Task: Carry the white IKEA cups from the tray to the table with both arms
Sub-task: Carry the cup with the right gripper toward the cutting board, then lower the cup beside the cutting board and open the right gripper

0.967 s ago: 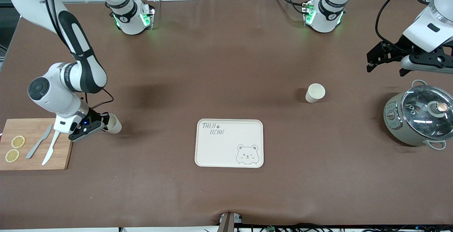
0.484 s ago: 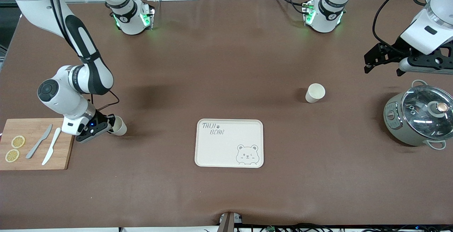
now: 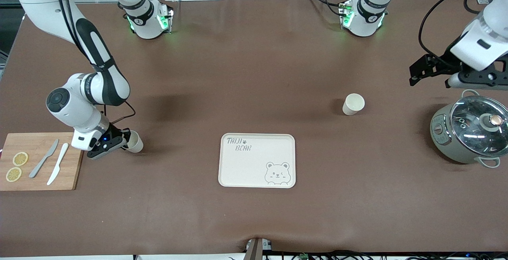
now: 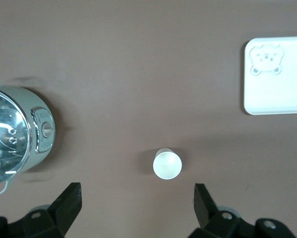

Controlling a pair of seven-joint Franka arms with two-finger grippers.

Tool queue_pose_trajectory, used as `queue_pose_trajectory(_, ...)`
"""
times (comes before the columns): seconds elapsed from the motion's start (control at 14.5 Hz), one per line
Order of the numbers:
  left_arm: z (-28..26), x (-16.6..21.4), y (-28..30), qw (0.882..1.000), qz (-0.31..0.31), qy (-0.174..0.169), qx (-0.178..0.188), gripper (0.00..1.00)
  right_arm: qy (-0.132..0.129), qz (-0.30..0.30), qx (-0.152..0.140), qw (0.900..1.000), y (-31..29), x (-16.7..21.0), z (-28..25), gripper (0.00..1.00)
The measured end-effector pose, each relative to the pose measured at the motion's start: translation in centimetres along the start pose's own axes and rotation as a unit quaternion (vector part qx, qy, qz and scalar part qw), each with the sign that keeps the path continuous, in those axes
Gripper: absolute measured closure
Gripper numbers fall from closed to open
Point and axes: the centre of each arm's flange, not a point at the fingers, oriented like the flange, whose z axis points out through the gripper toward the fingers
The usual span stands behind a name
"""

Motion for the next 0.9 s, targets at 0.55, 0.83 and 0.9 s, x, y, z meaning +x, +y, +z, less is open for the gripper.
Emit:
queue_pose_trajectory(0.55, 1.5, 0.9, -3.8, 1.0, -0.019, -0.021, 0.002, 0.0, -0.002, 0.0, 0.002, 1.0, 0.0, 0.1, 0.0, 0.31)
queue_pose_trajectory(0.83, 1.6, 0.8, -3.3, 1.0, -0.014, -0.025, 0.002, 0.0, -0.048, -0.003, 0.044, 0.998, 1.0, 2.7, -2.9, 0.0)
queue_pose_trajectory(0.9, 1.6, 0.8, -3.0, 1.0, -0.011, -0.025, 0.002, 0.0, -0.057, -0.004, 0.054, 0.997, 1.6, 3.7, -4.6, 0.0)
